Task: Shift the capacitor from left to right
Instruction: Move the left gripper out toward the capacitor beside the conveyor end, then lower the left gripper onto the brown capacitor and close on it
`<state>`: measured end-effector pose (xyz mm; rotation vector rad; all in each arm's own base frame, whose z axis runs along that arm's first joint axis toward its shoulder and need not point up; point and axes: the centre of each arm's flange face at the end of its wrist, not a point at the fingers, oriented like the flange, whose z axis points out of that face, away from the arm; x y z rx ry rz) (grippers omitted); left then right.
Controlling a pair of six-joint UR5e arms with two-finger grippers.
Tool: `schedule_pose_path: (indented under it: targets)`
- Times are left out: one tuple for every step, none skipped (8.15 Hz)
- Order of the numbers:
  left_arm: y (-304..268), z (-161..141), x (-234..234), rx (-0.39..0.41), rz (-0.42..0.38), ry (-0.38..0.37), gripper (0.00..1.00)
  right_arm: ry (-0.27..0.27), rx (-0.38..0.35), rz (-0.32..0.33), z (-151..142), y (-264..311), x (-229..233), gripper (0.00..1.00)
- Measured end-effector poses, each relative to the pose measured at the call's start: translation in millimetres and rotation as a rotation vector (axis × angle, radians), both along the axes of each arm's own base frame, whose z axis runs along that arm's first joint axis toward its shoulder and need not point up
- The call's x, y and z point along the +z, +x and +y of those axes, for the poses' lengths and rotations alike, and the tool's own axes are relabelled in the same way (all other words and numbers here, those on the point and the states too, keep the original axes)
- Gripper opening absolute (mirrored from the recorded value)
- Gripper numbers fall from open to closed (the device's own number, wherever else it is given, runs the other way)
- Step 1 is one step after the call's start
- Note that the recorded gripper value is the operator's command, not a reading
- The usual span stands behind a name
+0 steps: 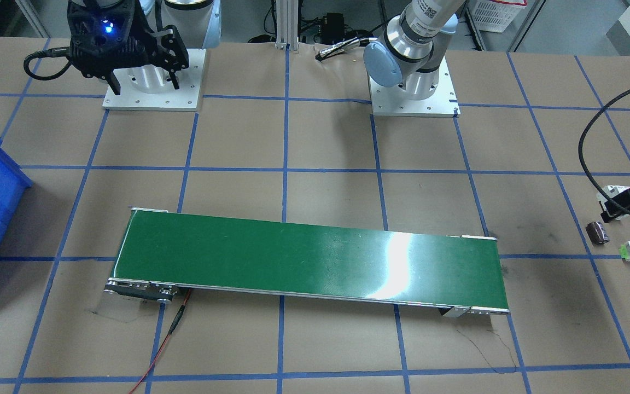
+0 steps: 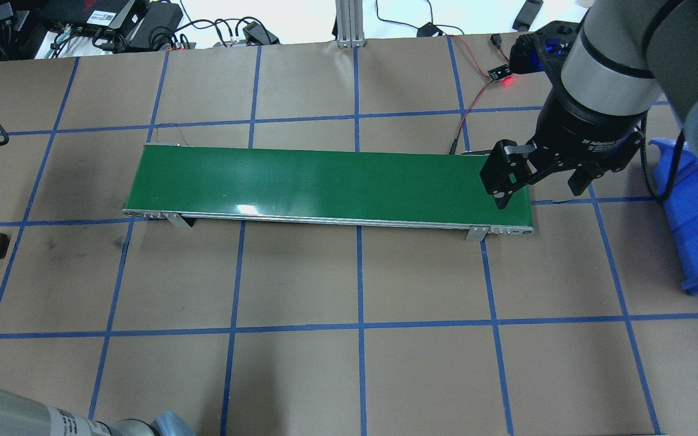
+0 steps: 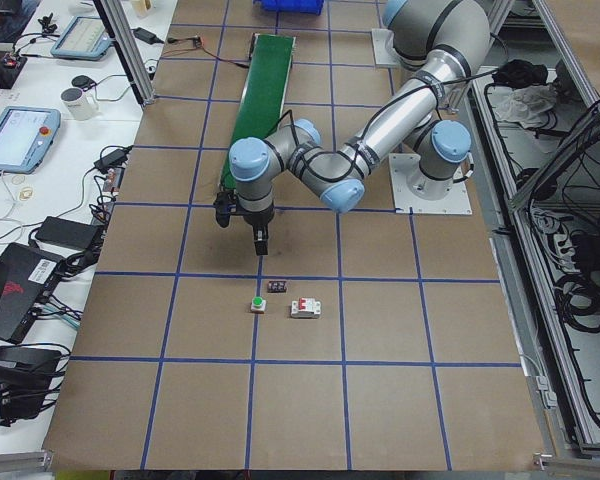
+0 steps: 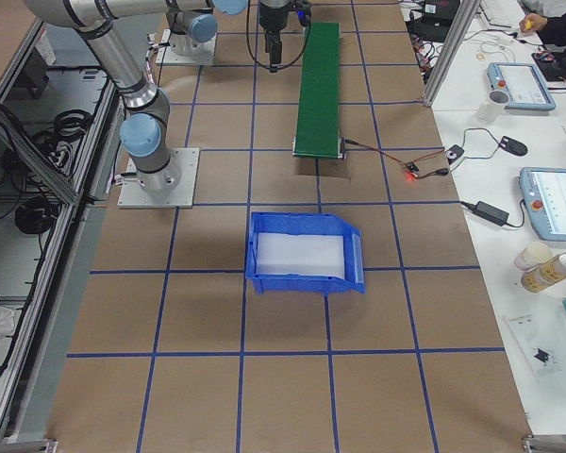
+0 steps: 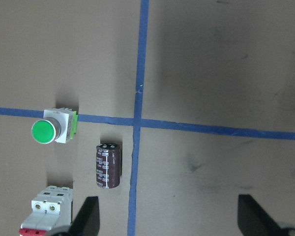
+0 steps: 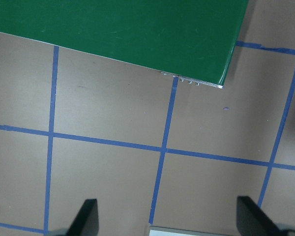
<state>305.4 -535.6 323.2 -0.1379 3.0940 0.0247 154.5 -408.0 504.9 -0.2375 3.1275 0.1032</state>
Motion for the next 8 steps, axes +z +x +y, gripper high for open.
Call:
schedule_pose_path:
  targets:
    - [14, 6, -25, -0.025, 0.002, 0.003, 1.0, 0.0, 0.0, 0.0, 0, 0, 0, 1.0]
    - [21, 9, -46, -0.042, 0.01, 0.012, 1.0, -0.001, 0.0, 0.0, 0, 0, 0, 1.0]
    - [27, 10, -64, -0.047, 0.018, 0.021, 1.0, -0.001, 0.001, 0.001, 0, 0, 0, 1.0]
    - [36, 12, -79, -0.042, 0.027, 0.03, 1.0, -0.002, 0.001, 0.001, 0, 0, 0, 1.0]
    - [42, 14, -90, -0.038, 0.033, 0.036, 1.0, -0.002, 0.001, 0.001, 0, 0, 1, 1.0]
    - [45, 14, -98, -0.042, 0.039, 0.042, 1.0, -0.002, 0.0, 0.001, 0, 0, 0, 1.0]
    - [47, 15, -104, -0.045, 0.044, 0.047, 1.0, -0.002, 0.0, 0.001, 0, 0, 0, 1.0]
    - [49, 14, -112, -0.047, 0.052, 0.053, 1.0, -0.001, -0.001, 0.001, 0, 0, 0, 1.0]
